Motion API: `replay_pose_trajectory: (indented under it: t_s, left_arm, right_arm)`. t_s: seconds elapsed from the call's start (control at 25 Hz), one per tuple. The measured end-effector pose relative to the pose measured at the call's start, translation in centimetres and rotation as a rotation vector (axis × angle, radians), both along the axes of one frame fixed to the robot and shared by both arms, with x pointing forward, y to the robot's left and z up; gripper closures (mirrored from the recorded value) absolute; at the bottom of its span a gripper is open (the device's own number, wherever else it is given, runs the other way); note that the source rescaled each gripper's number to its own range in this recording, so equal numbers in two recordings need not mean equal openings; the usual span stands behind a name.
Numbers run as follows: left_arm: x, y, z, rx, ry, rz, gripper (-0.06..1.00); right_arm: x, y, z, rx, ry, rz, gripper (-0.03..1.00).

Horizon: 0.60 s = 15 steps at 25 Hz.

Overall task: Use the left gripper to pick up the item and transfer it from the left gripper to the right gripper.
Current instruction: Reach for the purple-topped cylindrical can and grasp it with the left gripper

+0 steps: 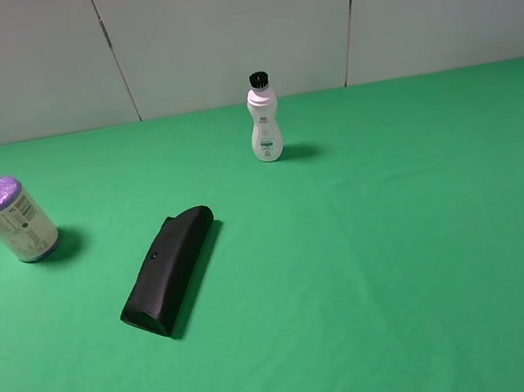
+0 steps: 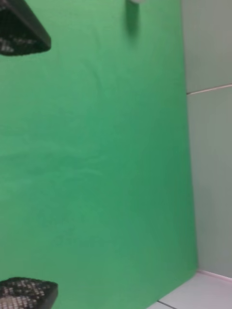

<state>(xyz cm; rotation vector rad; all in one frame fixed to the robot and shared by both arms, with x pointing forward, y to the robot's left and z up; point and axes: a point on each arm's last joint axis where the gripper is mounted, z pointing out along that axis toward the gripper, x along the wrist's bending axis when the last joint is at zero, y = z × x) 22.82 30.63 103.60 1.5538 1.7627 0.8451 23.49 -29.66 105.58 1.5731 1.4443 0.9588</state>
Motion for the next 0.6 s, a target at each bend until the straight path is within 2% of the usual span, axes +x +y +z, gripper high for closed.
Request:
replay_pose_trajectory:
  t_s: [0.32,0.6]
  left_arm:
    - [0.0,0.0,0.3,0.002,0.008,-0.002,-0.01]
    - [1.8,0.0,3.5,0.003,0.079,-0.002,-0.01]
  right_arm:
    - [0.0,0.0,0.0,0.000,0.000,0.000,-0.03]
    - [0.0,0.0,0.0,0.000,0.000,0.000,-0.03]
